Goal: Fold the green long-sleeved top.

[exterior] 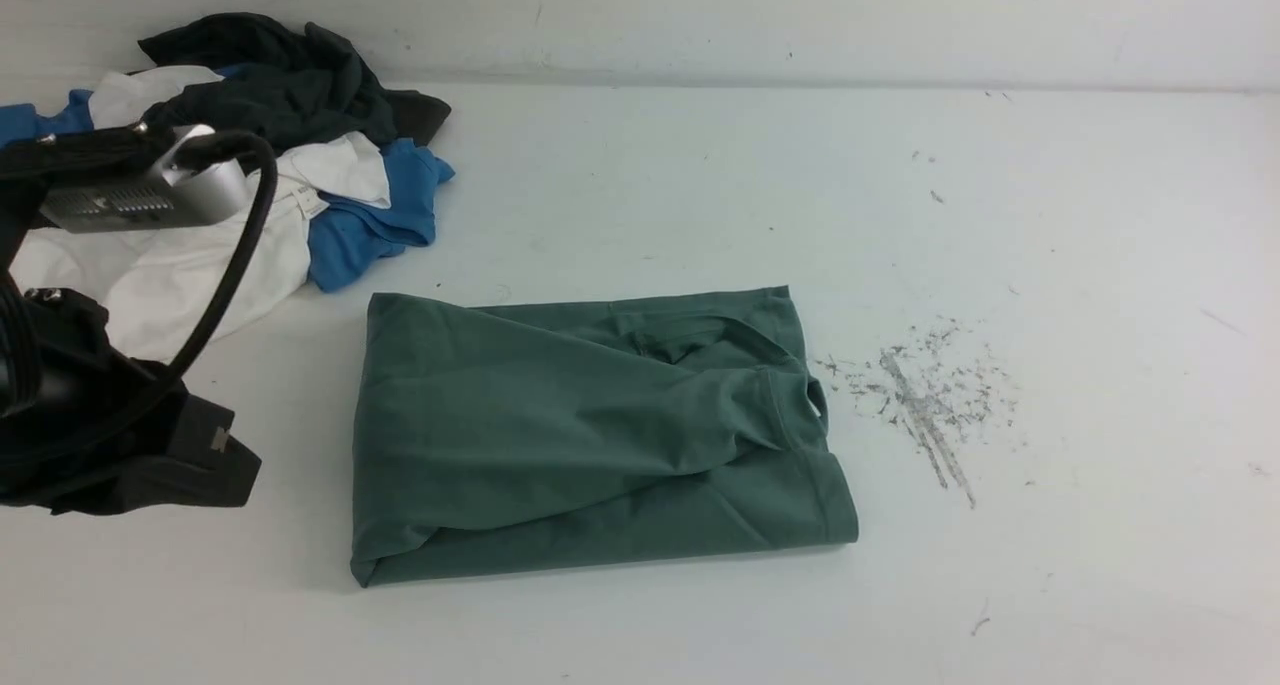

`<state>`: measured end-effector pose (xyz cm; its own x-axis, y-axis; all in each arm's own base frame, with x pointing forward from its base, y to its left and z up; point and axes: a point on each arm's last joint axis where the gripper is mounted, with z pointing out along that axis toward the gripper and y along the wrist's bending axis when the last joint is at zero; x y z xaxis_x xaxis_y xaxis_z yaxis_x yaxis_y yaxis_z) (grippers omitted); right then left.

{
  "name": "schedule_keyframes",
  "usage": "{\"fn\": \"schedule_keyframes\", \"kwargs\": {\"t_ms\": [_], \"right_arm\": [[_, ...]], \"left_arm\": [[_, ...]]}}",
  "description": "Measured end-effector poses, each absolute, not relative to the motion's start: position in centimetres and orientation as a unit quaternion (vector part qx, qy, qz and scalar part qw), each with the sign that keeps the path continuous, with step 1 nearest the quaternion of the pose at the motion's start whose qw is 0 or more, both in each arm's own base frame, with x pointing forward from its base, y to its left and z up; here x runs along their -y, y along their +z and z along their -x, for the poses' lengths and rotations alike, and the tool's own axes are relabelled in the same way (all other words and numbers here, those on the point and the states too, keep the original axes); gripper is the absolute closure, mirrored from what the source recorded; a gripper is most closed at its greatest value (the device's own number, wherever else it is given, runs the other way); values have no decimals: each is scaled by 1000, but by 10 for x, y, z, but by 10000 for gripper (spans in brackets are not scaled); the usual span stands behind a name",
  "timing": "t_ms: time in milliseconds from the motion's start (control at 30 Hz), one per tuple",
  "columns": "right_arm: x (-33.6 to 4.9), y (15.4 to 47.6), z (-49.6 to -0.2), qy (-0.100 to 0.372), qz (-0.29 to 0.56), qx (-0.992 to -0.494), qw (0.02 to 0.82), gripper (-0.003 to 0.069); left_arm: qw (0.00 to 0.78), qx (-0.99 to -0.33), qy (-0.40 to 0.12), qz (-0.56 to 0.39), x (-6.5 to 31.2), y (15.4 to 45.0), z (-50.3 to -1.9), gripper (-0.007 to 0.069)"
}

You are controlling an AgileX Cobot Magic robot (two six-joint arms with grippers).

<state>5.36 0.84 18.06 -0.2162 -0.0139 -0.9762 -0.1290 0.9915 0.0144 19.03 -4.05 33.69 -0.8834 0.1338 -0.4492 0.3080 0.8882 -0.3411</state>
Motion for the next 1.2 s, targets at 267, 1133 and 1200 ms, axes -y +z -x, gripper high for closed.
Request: {"fn": "schedule_keyframes", "kwargs": {"t_ms": [267,1133,1200], "right_arm": [[-4,181,-54,18,24,-780,626,673],[-2,181,-54,-9,37,-779,626,673],[-2,181,-54,-9,37,-779,626,673]], "left_arm": [[225,-946,-206,-113,41,339,-191,629],[551,-815,-145,-105,32,315,-33,629],[616,-772,-133,-76,27,308,-34,629]]}}
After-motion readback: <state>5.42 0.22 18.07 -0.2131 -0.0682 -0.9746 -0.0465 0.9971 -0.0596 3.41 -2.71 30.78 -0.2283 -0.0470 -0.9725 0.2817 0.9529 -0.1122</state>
